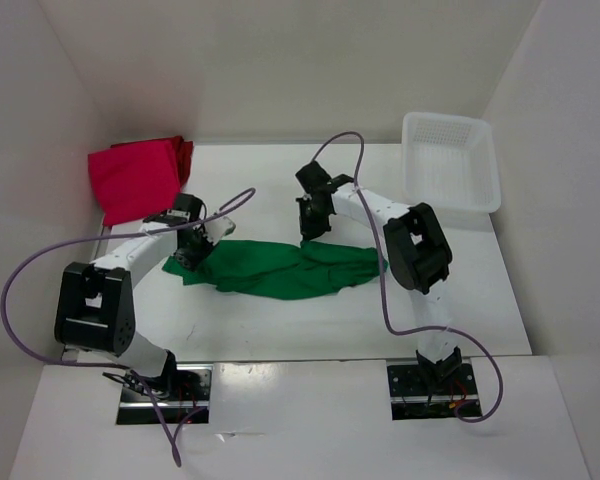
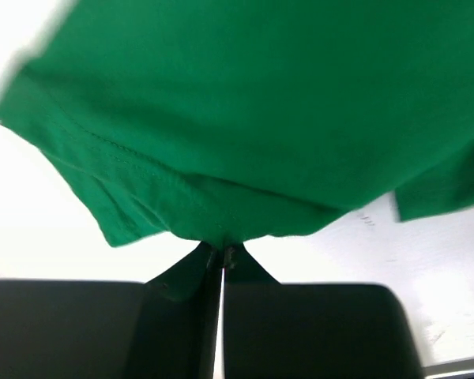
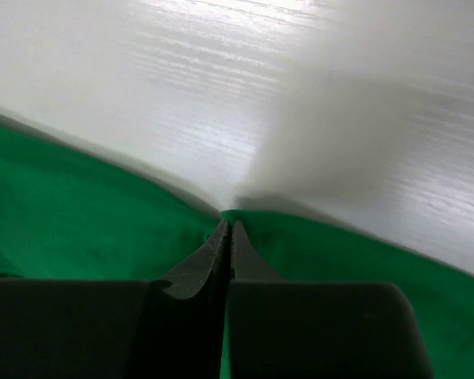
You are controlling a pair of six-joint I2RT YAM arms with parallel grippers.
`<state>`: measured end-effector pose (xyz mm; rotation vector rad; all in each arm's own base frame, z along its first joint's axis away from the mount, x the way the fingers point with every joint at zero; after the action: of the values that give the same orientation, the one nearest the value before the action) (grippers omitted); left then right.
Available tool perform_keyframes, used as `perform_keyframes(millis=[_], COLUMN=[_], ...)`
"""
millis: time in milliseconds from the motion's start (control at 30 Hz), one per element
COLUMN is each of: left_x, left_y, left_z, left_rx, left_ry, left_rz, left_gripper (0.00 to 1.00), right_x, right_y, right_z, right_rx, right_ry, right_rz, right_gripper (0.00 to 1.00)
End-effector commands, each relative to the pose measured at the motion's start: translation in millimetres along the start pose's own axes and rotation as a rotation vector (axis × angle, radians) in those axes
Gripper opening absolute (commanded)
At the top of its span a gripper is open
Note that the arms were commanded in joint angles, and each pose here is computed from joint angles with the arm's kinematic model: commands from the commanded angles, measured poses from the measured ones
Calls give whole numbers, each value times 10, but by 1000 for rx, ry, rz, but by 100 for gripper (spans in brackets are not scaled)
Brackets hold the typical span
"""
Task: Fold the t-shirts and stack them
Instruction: Flatten out the tshirt
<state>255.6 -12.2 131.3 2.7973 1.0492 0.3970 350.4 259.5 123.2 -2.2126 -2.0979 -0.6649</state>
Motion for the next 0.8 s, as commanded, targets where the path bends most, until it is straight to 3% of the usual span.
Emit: perform_keyframes(millis=[0,133,200,233,267,300,333,367,467,500,600,700,767], left_x=[112,354,546,696,793,979,1067,1143,1320,1348,1325,1239,1134], left_y=[292,535,581,676,705,743,763,776,798,774,750,704,679], left_z=[-392,-882,-1169,-1462,-1631,-1994,-2120,-2301,-2747,-2827,-2956,-2718,-2352], left_rx=[-218,-324,-366,-425,-453,-515,-533,-577,-684,-695,-697,-641,-548], left_ry=[-14,97,191,267,320,439,478,530,660,682,697,593,492], left_rz=[-23,-3,-5,-13,-13,-39,-63,-81,-117,-125,-129,-85,-47], left_gripper=[0,0,0,0,0,0,0,0,0,0,0,0,0], right_x=[151,225,255,219,216,187,118,180,56,7,-66,-130,-144], right_y=[226,555,816,864,1065,1149,1135,1223,1238,1204,1052,860,745], right_z=[-683,-1390,-1862,-2048,-2519,-2762,-2947,-3366,-3836,-3952,-4131,-4066,-3719], right_rx=[-150,-313,-462,-493,-643,-708,-713,-873,-990,-1040,-1060,-986,-853], right_ry=[39,55,59,34,39,35,3,73,193,153,118,39,-49], right_rz=[-20,-31,-34,-29,0,6,24,43,74,105,115,109,74], right_gripper=[0,0,0,0,0,0,0,0,0,0,0,0,0])
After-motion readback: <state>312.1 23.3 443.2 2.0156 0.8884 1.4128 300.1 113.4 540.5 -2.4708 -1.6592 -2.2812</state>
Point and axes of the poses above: each gripper's point midway between its finger pads, its own z axis out along the fingers, its own x axis along the line the jaws close on, y = z × x, the point moved 10 cm from there along -z, back along the fingers, and after that the axes turned 9 degrees about z, right-handed, at the moved point
